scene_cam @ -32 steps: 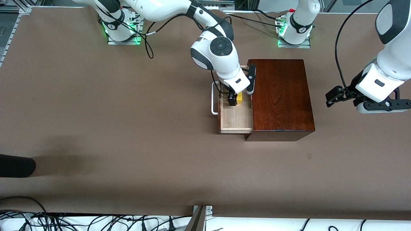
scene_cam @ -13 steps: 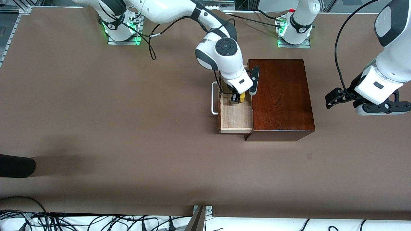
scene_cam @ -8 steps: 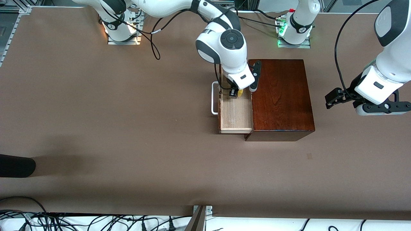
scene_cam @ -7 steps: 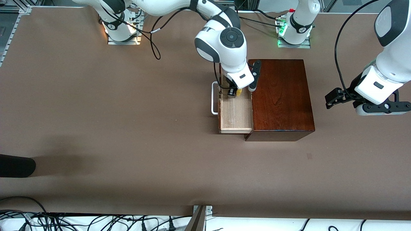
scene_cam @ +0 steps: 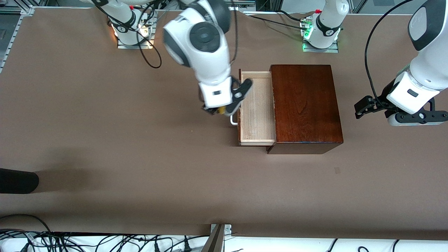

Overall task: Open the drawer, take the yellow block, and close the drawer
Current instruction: 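Lift the yellow cube out of the drawer with the right gripper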

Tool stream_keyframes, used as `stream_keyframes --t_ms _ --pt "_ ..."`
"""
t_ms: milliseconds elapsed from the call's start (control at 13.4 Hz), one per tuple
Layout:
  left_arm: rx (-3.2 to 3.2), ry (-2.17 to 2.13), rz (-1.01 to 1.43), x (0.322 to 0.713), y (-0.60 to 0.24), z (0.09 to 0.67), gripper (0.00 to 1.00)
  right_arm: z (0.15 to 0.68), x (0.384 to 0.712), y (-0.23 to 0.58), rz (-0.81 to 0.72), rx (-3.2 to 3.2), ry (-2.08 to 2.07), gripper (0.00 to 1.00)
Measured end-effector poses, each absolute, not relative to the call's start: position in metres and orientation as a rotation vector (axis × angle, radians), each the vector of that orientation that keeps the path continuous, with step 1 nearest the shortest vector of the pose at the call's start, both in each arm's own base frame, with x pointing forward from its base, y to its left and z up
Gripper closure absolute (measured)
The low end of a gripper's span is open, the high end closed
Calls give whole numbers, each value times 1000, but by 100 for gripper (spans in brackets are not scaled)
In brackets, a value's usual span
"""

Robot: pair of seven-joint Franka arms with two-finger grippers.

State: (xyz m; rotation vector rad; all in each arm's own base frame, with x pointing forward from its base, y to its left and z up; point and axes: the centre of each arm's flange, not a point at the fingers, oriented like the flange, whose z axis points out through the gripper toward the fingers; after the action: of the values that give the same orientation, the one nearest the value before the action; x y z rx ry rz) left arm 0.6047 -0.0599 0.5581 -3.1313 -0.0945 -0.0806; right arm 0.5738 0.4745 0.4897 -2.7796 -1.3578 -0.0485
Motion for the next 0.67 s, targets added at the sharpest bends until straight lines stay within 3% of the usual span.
stream_keyframes --t_ms 298,671 --pt "-3131 -94 -81 605 -60 558 0 496 626 372 59 -2911 -1144 44" --pt "-3132 -95 -85 605 -60 559 0 470 622 303 13 -3051 -944 44"
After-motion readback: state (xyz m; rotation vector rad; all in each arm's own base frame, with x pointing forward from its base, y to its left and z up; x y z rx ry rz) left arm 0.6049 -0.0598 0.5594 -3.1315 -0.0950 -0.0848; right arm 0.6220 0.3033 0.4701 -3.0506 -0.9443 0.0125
